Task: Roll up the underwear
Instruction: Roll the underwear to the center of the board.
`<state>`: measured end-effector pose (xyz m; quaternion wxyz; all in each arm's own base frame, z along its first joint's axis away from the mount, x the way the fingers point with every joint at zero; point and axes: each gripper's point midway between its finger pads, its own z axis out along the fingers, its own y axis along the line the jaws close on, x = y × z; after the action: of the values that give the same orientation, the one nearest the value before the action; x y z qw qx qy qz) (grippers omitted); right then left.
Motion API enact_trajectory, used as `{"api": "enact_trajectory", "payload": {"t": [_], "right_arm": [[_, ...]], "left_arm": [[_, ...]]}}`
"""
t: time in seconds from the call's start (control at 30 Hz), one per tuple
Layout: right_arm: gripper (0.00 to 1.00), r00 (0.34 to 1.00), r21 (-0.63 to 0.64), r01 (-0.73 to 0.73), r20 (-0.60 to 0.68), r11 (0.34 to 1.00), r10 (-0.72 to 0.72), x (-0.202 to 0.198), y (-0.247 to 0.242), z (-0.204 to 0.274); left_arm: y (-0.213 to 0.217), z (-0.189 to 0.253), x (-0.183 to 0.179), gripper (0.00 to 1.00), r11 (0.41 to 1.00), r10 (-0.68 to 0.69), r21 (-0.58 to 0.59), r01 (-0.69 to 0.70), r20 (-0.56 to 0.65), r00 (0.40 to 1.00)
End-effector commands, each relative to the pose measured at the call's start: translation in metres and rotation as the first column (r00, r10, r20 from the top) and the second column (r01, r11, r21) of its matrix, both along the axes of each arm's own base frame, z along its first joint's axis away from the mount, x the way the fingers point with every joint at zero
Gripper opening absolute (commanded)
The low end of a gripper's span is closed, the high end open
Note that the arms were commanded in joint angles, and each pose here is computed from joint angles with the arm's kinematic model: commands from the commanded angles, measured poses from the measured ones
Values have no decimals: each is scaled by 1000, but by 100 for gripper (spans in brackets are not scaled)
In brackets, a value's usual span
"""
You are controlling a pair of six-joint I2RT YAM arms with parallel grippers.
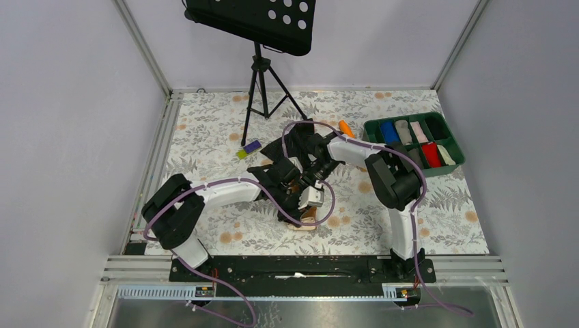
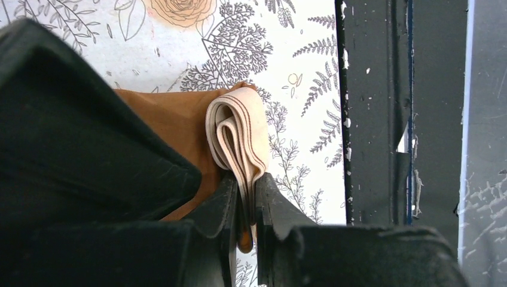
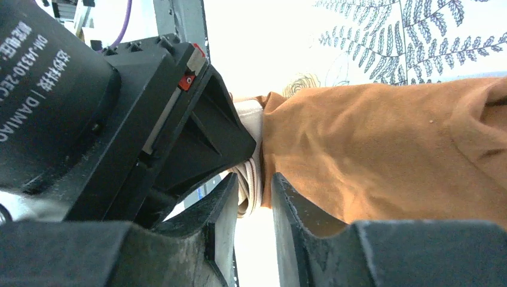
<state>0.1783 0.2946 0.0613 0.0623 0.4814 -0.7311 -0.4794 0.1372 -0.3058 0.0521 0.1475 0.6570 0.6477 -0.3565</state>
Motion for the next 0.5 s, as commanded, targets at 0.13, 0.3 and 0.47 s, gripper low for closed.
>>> {"api": "enact_trajectory", "payload": {"t": [0.13,0.3,0.47], "right_arm": [[37,999,26,28,24,999,-28,15,8,14],[35,987,-38,123,109,992,-118,45,-1,2],[30,971,-151,200,164,968,-175,62,-7,-33]], "left_arm": [[-5,7,-8,0,999,-30,-29,28,-44,999],[-9,14,-15,0,999,-41,-38,37,-102,994],[-14,16,-16,0,999,-31,-37,26,-152,988]]}}
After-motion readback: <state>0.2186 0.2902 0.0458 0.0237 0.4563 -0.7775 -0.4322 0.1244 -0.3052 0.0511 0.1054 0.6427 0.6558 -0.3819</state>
